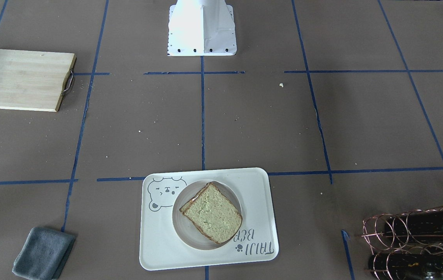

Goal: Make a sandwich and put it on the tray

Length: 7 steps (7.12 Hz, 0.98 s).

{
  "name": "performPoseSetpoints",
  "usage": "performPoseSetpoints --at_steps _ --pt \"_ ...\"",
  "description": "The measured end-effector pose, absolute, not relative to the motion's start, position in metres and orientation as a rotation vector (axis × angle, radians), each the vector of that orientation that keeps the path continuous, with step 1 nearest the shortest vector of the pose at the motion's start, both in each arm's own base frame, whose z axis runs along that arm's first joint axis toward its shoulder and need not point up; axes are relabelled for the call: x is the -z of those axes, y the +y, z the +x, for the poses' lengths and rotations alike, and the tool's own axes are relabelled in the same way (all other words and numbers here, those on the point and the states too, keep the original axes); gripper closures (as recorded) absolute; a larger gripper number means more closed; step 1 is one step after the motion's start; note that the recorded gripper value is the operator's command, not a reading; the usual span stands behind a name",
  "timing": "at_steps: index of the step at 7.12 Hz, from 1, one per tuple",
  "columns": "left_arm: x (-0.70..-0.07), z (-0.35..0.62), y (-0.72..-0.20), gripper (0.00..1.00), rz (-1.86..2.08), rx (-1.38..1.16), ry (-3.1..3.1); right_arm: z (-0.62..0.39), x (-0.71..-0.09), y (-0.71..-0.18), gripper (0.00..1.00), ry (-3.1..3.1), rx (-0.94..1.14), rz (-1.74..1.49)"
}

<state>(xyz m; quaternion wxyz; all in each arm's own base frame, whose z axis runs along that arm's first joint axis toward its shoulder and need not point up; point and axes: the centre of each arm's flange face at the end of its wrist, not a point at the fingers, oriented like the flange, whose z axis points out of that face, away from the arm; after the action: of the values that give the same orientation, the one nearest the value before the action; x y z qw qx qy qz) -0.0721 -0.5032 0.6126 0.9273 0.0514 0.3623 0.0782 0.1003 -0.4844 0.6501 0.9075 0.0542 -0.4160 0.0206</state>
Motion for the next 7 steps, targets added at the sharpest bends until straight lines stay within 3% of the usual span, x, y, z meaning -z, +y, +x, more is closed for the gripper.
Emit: performPoseSetpoints --at_steps 7 --pt "-0.643 -0.070 -0.488 0.00 0.032 -0.110 0.782 0.107 -0.679 -0.446 0.00 -0.862 -0.115 0.009"
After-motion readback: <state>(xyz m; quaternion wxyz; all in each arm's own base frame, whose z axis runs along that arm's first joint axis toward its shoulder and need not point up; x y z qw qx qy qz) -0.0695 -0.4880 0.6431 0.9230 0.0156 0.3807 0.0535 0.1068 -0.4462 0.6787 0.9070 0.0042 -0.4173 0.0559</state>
